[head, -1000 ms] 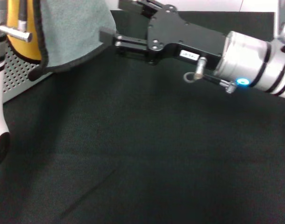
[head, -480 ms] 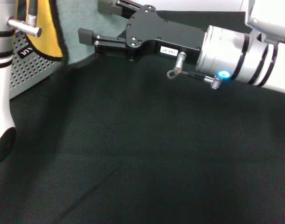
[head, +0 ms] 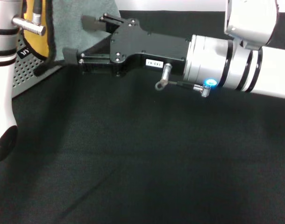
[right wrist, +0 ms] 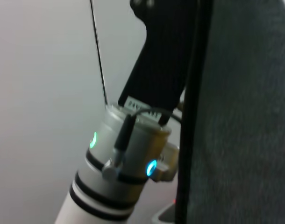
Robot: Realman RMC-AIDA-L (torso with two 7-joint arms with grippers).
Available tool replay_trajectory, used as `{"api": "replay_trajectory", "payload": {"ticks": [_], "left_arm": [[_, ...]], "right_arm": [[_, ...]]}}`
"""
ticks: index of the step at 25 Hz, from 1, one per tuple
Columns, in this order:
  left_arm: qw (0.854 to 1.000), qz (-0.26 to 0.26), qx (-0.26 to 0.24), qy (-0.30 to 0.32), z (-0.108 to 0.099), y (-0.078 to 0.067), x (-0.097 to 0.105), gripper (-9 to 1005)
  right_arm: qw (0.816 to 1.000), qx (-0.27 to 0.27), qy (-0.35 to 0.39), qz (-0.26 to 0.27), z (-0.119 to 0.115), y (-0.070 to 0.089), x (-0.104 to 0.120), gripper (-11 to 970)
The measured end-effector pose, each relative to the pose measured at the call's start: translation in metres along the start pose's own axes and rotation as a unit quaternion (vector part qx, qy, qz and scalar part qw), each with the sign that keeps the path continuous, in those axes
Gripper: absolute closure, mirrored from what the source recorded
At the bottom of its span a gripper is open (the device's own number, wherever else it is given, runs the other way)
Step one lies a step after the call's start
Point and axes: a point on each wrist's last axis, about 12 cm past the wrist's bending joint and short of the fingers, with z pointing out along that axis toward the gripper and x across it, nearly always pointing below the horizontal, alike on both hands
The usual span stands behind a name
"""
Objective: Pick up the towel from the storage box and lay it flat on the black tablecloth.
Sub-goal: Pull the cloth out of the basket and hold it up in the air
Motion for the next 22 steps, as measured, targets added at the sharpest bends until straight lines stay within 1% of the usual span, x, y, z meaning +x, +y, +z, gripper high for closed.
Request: {"api": "replay_trajectory", "payload": {"ticks": [7,16,22], "left_arm": [[1.0,-0.001,0.003,0.002,0.002,0.0,0.001,980],[1.0,-0.007,0.005,0.007,0.005,0.001,0.005,980],[1.0,-0.005,0.006,0.005,0.005,0.001,0.004,980]], "right_arm": [[1.0,0.004,0.006,0.01,0.001,0.001,0.002,92],[0.999,0.035,0.014,0.038,0.002,-0.003,0.008,92],[0.998,0.031,0.019,0.048,0.0,0.0,0.012,91]]}}
